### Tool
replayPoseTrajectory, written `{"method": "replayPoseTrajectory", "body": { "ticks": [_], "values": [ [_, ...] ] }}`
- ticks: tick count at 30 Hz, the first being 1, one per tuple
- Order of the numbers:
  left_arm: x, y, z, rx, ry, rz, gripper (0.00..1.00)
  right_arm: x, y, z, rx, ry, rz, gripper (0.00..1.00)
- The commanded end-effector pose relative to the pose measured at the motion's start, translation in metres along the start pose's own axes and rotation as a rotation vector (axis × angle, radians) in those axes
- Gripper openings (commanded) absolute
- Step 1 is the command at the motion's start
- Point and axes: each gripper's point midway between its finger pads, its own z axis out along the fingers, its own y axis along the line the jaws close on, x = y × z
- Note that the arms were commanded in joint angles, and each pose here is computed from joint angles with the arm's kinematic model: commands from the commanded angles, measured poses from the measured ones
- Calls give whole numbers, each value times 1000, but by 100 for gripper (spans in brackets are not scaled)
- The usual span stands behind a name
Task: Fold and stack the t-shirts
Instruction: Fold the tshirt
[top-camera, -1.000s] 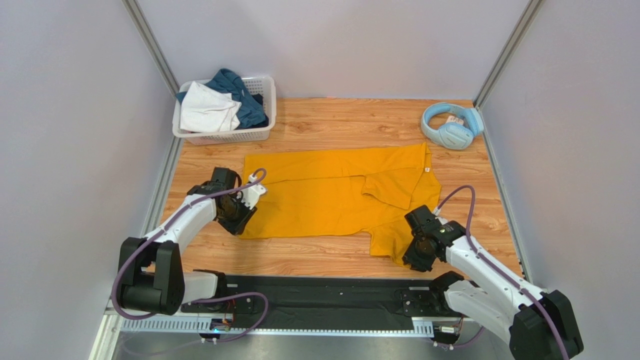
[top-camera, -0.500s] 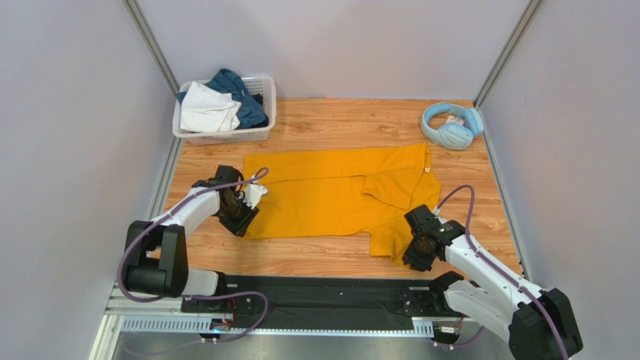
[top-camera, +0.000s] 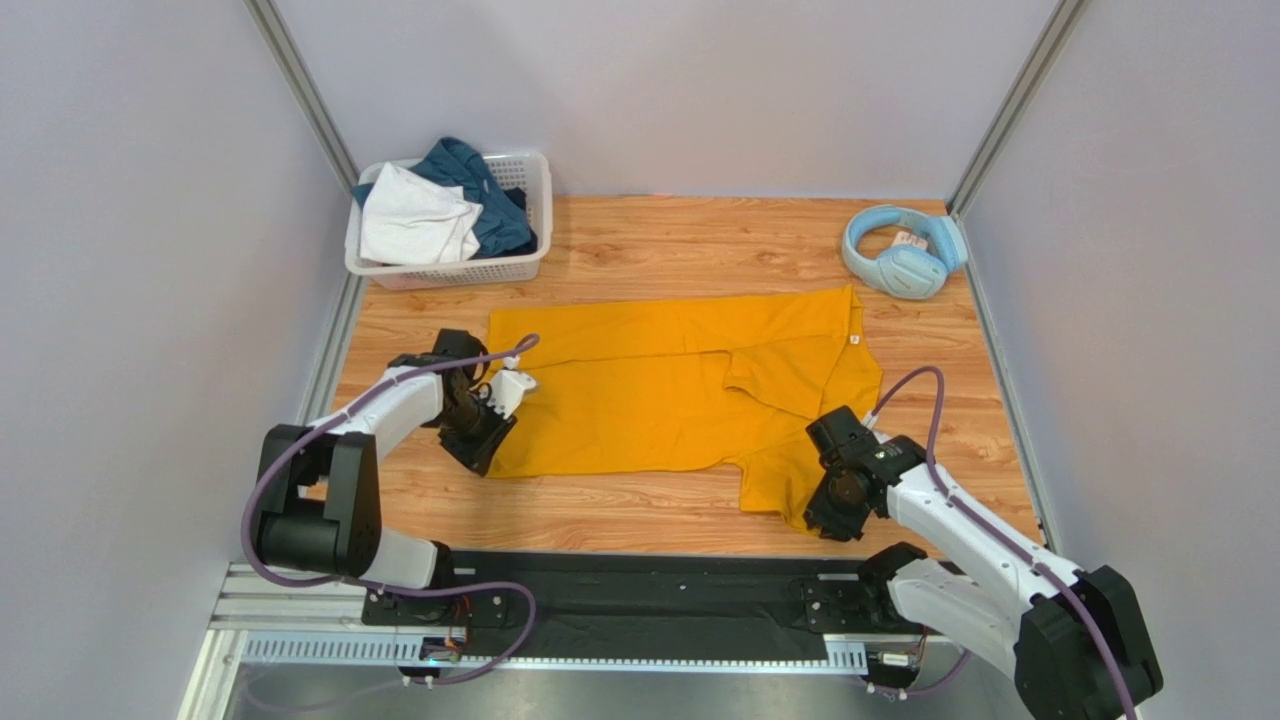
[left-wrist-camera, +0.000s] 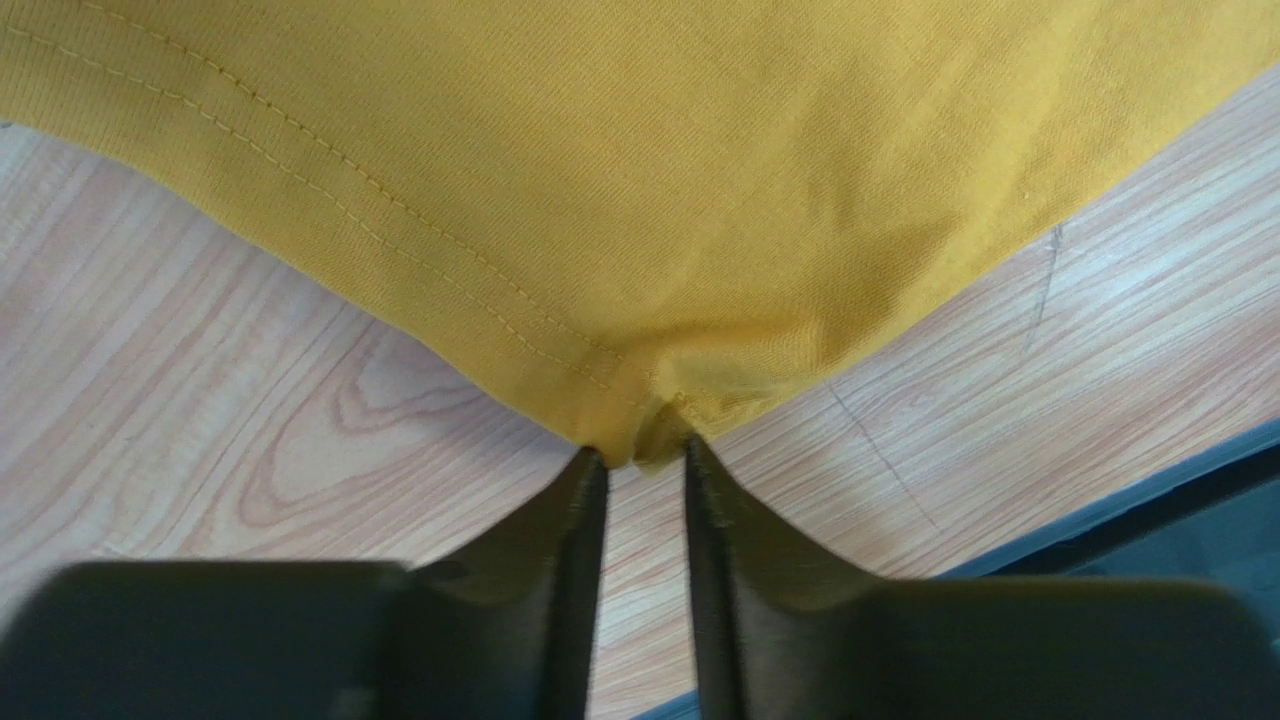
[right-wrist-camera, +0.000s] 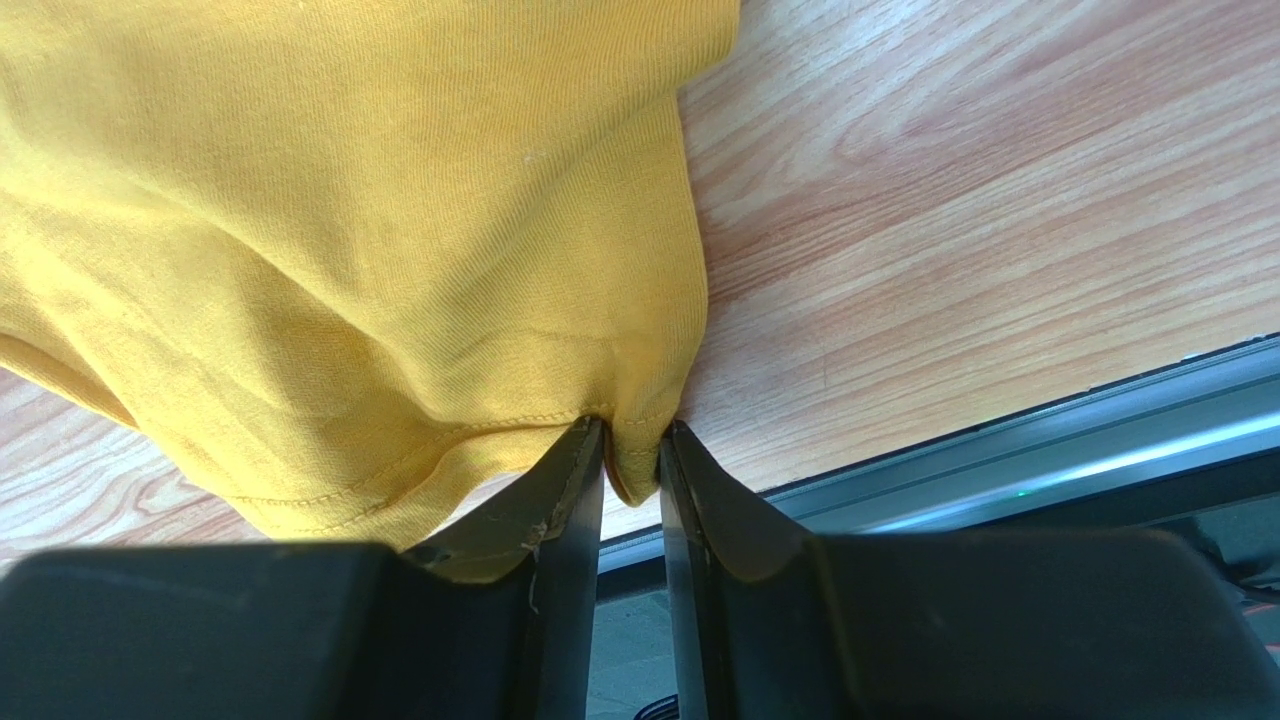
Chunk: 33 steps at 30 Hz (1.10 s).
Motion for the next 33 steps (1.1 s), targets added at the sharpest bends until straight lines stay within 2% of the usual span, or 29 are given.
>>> {"method": "replayPoseTrajectory", "body": {
  "ticks": [1,5,6,8,13,14,15,23,33],
  "values": [
    [0,-7,7,61,16,-7,25,-5,-2,-3,20,-23,-14,25],
    [-1,-10,5,73,13,-9,15,-6,-2,-5,18,-28,-11,24],
    [-1,-10,4,74,11,-7,7,-6,-2,-5,18,-26,-11,23],
    [0,-10,3,75,15,0,0,-6,-2,-6,22,-25,-11,22],
    [-3,-8,-8,62,14,25,0,-11,5,-18,-9,-39,-10,14],
    [-4,-7,-10,60,11,27,0,-12,6,-22,-17,-45,-9,10],
    [-7,-5,-16,50,6,37,0,-15,9,-29,-35,-54,-7,0],
    [3,7,-42,-40,16,98,2,-12,10,-69,-88,-44,4,0],
    [25,9,-40,-78,58,130,2,5,-10,-97,-93,2,2,0]
  ]
}}
